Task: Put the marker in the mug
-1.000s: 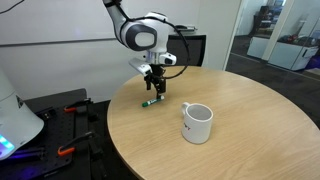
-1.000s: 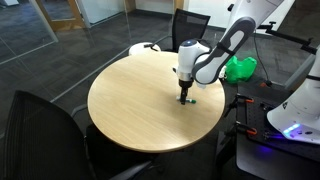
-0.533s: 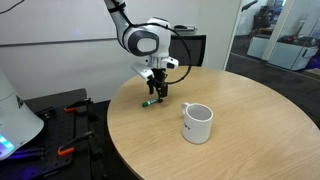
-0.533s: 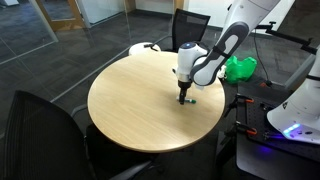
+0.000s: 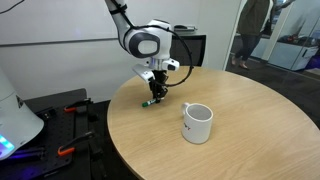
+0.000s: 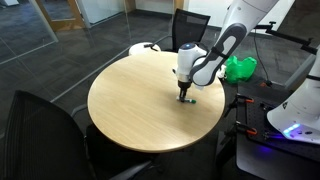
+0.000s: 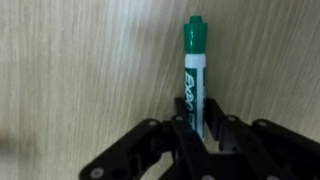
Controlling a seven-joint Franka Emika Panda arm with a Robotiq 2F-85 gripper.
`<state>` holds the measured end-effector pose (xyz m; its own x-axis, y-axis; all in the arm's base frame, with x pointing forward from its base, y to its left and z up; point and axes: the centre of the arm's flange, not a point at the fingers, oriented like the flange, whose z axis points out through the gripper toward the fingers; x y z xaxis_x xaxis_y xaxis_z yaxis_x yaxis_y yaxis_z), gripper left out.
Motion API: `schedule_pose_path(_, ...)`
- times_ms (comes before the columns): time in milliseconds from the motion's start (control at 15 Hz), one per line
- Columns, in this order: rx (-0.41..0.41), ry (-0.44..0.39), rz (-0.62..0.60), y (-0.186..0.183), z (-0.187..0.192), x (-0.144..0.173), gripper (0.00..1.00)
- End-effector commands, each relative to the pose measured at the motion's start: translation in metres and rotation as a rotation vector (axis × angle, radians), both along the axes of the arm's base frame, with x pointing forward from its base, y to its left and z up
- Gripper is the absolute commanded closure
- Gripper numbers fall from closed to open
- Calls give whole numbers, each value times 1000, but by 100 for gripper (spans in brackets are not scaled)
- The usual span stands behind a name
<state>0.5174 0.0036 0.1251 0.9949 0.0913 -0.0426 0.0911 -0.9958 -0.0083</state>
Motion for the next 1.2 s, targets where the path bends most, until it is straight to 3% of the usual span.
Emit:
schedule_pose_path(0, 13, 9, -12, 2, 5, 1, 99)
schedule_pose_path(467, -2, 40, -130, 12, 54, -2, 95)
schedule_pose_path(800, -18, -11, -178, 12, 109, 4, 95)
schedule_pose_path(1133, -78, -119, -335, 5, 163, 14, 95)
